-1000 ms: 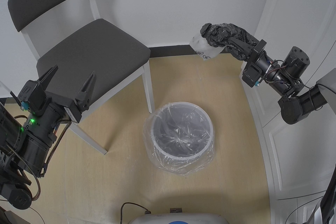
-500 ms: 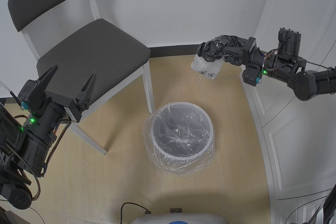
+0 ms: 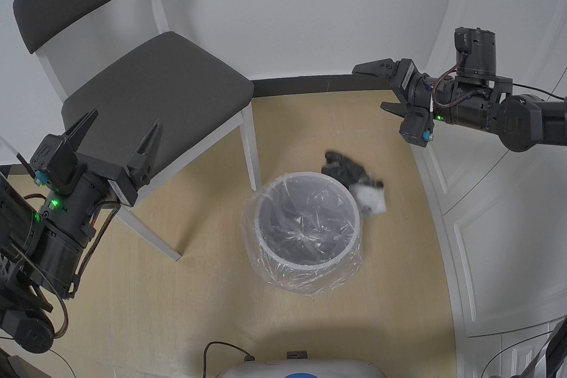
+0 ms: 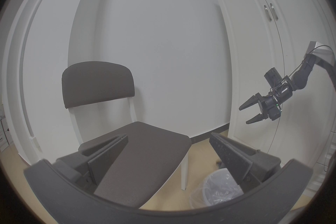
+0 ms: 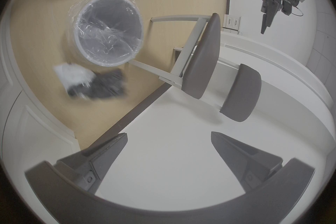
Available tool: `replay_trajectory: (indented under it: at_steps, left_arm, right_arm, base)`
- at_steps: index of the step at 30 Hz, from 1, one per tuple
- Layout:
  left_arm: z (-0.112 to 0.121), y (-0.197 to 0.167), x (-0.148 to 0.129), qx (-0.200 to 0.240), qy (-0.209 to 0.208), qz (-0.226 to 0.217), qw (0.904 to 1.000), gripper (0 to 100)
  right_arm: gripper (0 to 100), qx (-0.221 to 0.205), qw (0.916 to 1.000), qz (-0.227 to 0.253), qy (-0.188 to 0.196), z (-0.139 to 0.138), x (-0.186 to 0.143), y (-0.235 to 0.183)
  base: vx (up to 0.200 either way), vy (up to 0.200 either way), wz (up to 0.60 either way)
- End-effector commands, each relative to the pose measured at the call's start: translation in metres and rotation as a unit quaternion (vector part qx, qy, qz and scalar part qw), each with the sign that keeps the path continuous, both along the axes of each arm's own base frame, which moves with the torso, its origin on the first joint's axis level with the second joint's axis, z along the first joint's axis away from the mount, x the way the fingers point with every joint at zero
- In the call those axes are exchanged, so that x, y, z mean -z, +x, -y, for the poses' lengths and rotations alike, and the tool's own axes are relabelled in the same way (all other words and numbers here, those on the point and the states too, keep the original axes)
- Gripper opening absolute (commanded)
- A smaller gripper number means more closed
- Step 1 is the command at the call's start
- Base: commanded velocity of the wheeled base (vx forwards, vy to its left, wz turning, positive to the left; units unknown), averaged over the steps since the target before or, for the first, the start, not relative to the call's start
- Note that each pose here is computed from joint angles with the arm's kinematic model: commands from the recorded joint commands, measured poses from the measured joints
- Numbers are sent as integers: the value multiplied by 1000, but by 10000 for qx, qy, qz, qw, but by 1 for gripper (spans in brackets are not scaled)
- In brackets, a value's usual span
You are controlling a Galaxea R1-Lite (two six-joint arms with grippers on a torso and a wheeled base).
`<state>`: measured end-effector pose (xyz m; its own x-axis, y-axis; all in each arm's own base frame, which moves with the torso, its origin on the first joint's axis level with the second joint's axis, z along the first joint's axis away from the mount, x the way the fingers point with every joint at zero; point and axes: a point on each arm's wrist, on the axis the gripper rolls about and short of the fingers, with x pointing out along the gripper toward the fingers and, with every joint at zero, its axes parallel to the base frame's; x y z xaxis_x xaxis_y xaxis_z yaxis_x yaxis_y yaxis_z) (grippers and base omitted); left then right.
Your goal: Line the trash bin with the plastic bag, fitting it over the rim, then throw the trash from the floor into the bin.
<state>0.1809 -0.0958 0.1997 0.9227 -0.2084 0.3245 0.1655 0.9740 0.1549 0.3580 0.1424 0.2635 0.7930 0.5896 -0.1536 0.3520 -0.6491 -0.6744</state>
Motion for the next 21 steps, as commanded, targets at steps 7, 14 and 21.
replay_trajectory:
  at_steps: [7, 14, 21]
  left_arm:
    - [-2, 4, 2, -80, -4, -42, 10000, 100]
    - [-9, 9, 3, -219, 19, -53, 9997, 100]
    - [-12, 17, 9, -243, 129, -161, 9995, 100]
  right_arm:
    - [100, 273, 9993, -244, 83, 5, 10, 11]
    - [100, 2478, 9049, -2036, 2798, 57, 38, -7]
    - [100, 3697, 6564, -3042, 5830, 64, 56, -15]
  base:
    - [0, 0, 0]
    - [0, 0, 0]
    - [0, 0, 0]
